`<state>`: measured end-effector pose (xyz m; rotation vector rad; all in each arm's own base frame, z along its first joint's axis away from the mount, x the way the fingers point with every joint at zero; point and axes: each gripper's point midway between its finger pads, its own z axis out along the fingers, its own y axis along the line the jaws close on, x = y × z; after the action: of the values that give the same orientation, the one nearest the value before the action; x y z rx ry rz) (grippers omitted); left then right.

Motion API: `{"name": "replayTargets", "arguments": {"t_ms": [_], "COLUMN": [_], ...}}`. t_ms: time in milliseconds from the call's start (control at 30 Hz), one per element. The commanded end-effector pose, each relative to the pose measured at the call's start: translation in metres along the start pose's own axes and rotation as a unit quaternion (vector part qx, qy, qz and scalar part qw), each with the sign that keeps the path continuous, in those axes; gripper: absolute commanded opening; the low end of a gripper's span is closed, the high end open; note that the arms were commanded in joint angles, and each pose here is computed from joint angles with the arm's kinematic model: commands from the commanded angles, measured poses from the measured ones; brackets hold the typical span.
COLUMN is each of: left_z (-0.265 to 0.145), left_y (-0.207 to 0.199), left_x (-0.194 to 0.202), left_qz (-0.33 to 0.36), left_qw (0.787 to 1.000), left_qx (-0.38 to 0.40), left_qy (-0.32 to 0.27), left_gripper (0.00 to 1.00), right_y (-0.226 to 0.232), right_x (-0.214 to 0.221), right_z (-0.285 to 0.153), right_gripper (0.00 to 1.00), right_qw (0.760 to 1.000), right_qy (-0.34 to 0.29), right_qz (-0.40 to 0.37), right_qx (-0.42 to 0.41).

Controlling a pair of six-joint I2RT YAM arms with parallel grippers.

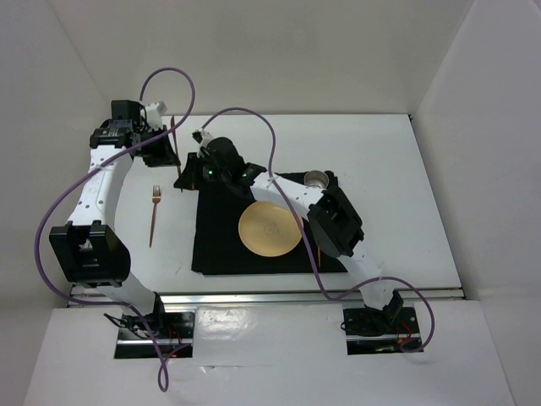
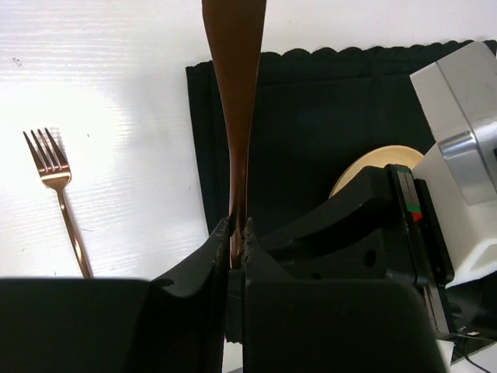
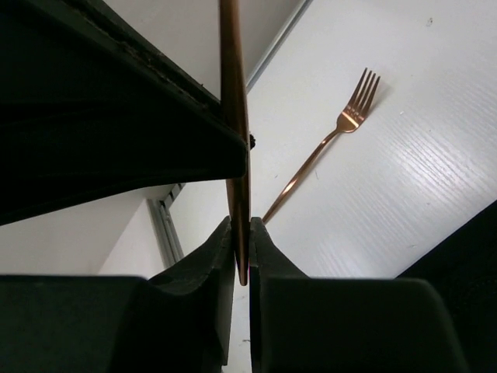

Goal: Set the dinner table for one person

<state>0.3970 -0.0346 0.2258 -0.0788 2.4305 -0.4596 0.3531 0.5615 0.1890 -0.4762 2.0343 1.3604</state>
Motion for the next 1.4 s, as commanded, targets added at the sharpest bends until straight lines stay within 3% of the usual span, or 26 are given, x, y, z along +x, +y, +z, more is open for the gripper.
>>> {"name": "replayTargets", "arguments": {"t_ms": [0,67,167,200,300,333,400,467,700,967,1133,1367], "left_z": [-0.017,-0.017,-0.020,-0.020,-0.036,-0.039,-0.053,-0.062,-0.079,-0.067,-0.061,-0.057], "left_y": [-0.015,-0.014,-0.014,-0.013,-0.017,-0.019,-0.015,-0.009,0.025,0.032,0.030,0.028], "left_x": [-0.011,-0.007,-0.010,-0.007,-0.022,-0.026,-0.037,-0.045,-0.051,-0.039,-0.040,-0.034], "left_qz": [0.008,0.013,0.026,0.024,0.044,0.051,0.047,0.047,0.019,-0.002,-0.003,-0.006], "left_qw": [0.999,0.999,0.999,0.999,0.998,0.997,0.997,0.996,0.994,0.996,0.996,0.997], "left_qx": [0.021,0.021,0.020,0.015,0.012,0.012,0.005,-0.003,-0.023,0.010,0.026,0.037], "left_qy": [-0.030,-0.028,-0.030,-0.026,-0.047,-0.054,-0.069,-0.082,-0.104,-0.087,-0.082,-0.074], "left_gripper": [0.00,0.00,0.02,0.16,0.37,0.50,0.62,0.67,0.68,0.68,0.68,0.68], "right_y": [0.025,0.029,0.034,0.039,0.043,0.047,0.034,0.046,0.039,0.033,0.009,-0.024], "right_x": [-0.021,-0.024,-0.028,-0.038,-0.050,-0.051,-0.056,-0.056,-0.038,0.062,0.120,0.175], "right_z": [-0.001,-0.003,-0.012,-0.022,-0.049,-0.058,-0.078,-0.110,-0.251,-0.381,-0.414,-0.417], "right_gripper": [0.11,0.00,0.00,0.00,0.00,0.00,0.00,0.00,0.00,0.00,0.00,0.00], "right_qw": [0.999,0.999,0.999,0.999,0.998,0.997,0.997,0.993,0.981,0.961,0.941,0.911], "right_qy": [-0.025,-0.028,-0.026,-0.034,-0.030,-0.018,-0.002,0.036,0.099,0.124,0.115,0.132], "right_qz": [-0.014,-0.016,-0.012,-0.009,0.008,0.012,0.028,0.041,0.095,0.232,0.316,0.391], "right_qx": [-0.026,-0.029,-0.036,-0.037,-0.055,-0.071,-0.074,-0.106,-0.135,-0.085,-0.046,0.006]}}
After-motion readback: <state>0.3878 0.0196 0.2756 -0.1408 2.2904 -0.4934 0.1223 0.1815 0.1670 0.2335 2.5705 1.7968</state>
